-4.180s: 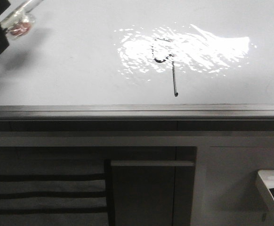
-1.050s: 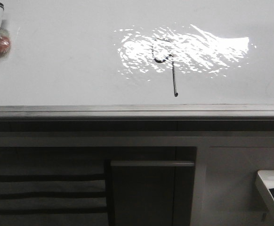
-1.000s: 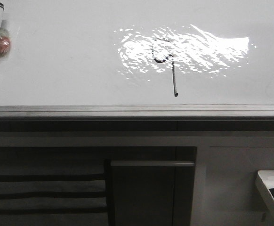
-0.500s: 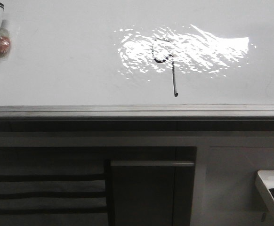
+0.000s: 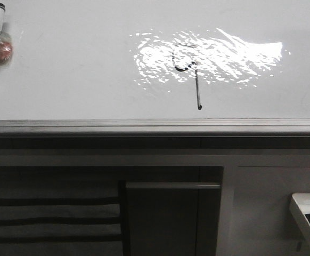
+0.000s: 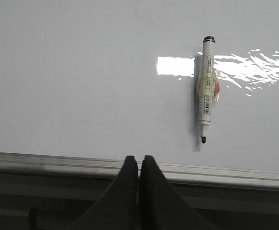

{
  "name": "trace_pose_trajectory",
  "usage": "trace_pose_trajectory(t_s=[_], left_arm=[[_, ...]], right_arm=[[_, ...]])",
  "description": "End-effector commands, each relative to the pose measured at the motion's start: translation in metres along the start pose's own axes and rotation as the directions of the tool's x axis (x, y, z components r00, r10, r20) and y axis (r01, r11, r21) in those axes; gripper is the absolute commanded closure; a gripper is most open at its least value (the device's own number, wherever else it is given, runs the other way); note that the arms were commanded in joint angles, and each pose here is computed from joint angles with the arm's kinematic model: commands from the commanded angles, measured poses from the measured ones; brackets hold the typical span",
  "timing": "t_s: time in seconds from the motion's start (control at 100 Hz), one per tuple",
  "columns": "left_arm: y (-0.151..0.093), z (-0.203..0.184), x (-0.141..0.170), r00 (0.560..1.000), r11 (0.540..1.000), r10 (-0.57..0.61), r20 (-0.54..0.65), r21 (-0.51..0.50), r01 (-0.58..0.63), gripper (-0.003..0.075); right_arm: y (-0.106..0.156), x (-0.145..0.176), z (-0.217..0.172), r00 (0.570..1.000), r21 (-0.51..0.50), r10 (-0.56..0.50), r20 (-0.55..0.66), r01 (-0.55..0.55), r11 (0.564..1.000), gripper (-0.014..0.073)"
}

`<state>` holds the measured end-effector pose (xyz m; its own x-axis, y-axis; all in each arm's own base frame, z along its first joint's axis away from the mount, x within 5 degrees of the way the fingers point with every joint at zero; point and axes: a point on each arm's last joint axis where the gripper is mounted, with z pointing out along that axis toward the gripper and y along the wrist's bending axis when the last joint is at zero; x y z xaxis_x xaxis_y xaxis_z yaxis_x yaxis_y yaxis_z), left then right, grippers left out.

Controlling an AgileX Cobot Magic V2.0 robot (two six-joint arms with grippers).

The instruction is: Write number 9 on whiteboard

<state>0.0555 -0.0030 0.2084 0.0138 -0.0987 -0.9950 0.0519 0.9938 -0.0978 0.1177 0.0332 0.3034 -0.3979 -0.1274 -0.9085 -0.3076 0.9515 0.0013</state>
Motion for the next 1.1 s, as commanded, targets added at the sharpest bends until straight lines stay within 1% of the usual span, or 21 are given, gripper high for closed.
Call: trace_pose_trajectory(t_s=[0.0,0.12,0.17,0.18,0.22,0.25,0.32,0.51,0.53,0.56,0.64,0.91,0.97,1.09], left_arm=[[0.001,0.000,0.002,0.998,1.000,-0.021,0.064,0.001,0.020,0.0741],[0.001,0.000,0.002,0.998,1.000,-0.021,0.064,0.001,0.020,0.0741],[0.001,0.000,0.002,0.998,1.000,-0.021,0.064,0.001,0.020,0.0741],[0.001,0.000,0.002,0.998,1.000,-0.021,0.064,0.001,0.020,0.0741],[0.001,0.000,0.002,0.998,1.000,-0.021,0.064,0.001,0.020,0.0741],[0.001,0.000,0.002,0.998,1.000,-0.021,0.064,0.001,0.020,0.0741],[0.001,0.000,0.002,0.998,1.000,-0.021,0.064,0.001,0.020,0.0741],[0.001,0.000,0.002,0.998,1.000,-0.021,0.064,0.001,0.020,0.0741],[0.001,0.000,0.002,0.998,1.000,-0.021,0.064,0.001,0.020,0.0741],[0.001,0.000,0.002,0.998,1.000,-0.021,0.064,0.001,0.020,0.0741],[0.001,0.000,0.002,0.998,1.000,-0.021,0.064,0.001,0.020,0.0741],[0.001,0.000,0.002,0.998,1.000,-0.021,0.064,0.001,0.020,0.0741],[0.001,0.000,0.002,0.998,1.000,-0.021,0.064,0.001,0.020,0.0741],[0.001,0.000,0.002,0.998,1.000,-0.021,0.064,0.001,0.020,0.0741]], right_arm=[[-0.003,-0.005,-0.010,0.992,0.044,-0.005,0.128,0.000,0.999,0.0667],[-0.009,0.021,-0.019,0.965,0.125,-0.002,0.261,-0.032,0.992,0.0667],[-0.010,0.034,-0.022,0.947,0.158,-0.002,0.321,-0.052,0.986,0.0667],[-0.011,0.035,-0.025,0.938,0.167,-0.004,0.347,-0.057,0.984,0.0667],[-0.011,0.048,-0.025,0.927,0.183,0.005,0.376,-0.079,0.980,0.0667],[-0.012,0.055,-0.028,0.909,0.198,0.006,0.417,-0.098,0.975,0.0667],[-0.013,0.076,-0.028,0.886,0.221,0.013,0.463,-0.129,0.967,0.0667],[-0.013,0.120,-0.020,0.867,0.251,0.014,0.499,-0.160,0.955,0.0667],[-0.012,0.121,-0.021,0.862,0.249,0.019,0.507,-0.167,0.954,0.0667],[-0.012,0.122,-0.020,0.877,0.244,0.028,0.480,-0.164,0.956,0.0667],[-0.012,0.123,-0.020,0.876,0.249,0.027,0.482,-0.166,0.954,0.0667],[-0.013,0.119,-0.022,0.851,0.253,0.025,0.525,-0.185,0.950,0.0667],[-0.013,0.118,-0.022,0.844,0.246,0.038,0.535,-0.199,0.949,0.0667],[-0.012,0.115,-0.024,0.824,0.237,0.010,0.566,-0.175,0.956,0.0667]])
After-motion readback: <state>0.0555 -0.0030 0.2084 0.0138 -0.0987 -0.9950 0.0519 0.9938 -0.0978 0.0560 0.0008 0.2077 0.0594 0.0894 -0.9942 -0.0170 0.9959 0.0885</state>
